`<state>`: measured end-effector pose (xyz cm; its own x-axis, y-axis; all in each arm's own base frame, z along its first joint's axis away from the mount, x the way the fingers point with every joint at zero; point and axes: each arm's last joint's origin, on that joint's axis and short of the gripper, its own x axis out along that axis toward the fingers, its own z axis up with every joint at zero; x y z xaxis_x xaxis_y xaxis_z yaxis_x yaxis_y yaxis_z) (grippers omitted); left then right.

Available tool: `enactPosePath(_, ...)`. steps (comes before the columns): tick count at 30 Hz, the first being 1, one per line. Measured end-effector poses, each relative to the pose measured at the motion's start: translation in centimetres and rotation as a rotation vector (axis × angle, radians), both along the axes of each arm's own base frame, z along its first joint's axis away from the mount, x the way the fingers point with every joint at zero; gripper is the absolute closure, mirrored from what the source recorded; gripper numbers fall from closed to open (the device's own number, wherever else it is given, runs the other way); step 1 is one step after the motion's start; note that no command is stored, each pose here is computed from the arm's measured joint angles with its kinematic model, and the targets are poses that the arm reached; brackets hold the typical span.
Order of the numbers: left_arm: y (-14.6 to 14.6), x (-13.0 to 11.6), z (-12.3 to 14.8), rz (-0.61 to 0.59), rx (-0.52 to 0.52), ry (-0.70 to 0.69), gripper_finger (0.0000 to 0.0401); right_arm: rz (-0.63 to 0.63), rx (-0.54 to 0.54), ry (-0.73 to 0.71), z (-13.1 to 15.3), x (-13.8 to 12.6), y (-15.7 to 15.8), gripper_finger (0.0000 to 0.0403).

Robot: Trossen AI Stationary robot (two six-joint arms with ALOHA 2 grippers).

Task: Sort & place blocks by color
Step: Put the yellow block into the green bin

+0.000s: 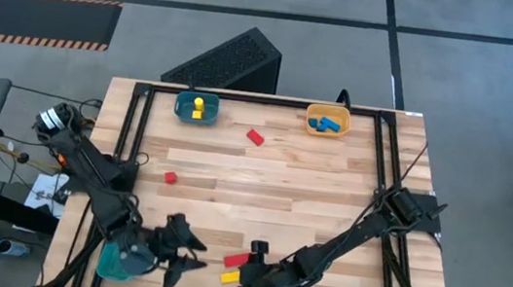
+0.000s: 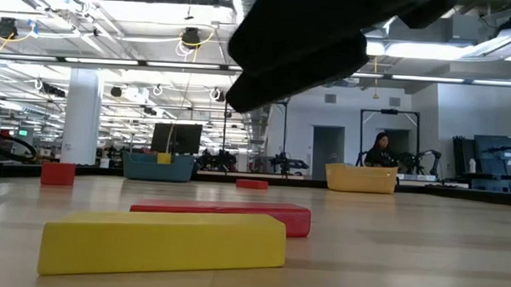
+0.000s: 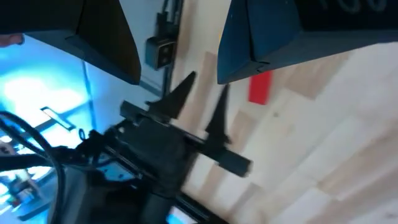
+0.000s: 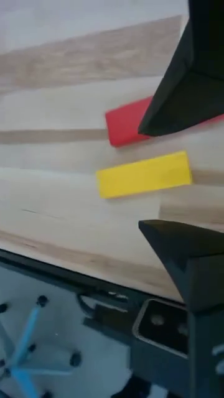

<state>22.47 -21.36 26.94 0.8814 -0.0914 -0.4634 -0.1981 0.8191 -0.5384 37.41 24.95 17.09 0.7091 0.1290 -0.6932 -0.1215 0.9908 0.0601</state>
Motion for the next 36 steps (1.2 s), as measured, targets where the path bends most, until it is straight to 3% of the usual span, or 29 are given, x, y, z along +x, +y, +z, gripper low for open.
enactPosePath(4, -1.0, 0.3, -1.2, 0.004, -0.010, 0.011, 0.0205, 0.084, 0.034, 0.034, 0.0, 0.3, -0.3, 0.0145)
enactPosePath(9, -1.4, 0.6, -2.3, 0.002, 0.007, 0.040, 0.0205, 0.092, -0.003, 0.068, -1.7, 0.4, -0.3, 0.0154)
enactPosePath(15, -1.9, 1.0, -3.6, -0.099, 0.201, 0.057, 0.0205, 0.102, -0.001, 0.076, -4.0, 1.3, -0.3, 0.0158)
enactPosePath(24, -2.3, 1.3, -4.8, -0.191, 0.326, 0.081, 0.0205, 0.072, -0.002, 0.099, -4.1, 1.6, -1.2, 0.0159)
enactPosePath(36, -1.6, 1.7, -4.9, -0.148, 0.318, 0.104, 0.0205, -0.002, 0.059, 0.076, -3.9, 2.7, -2.5, 0.0159)
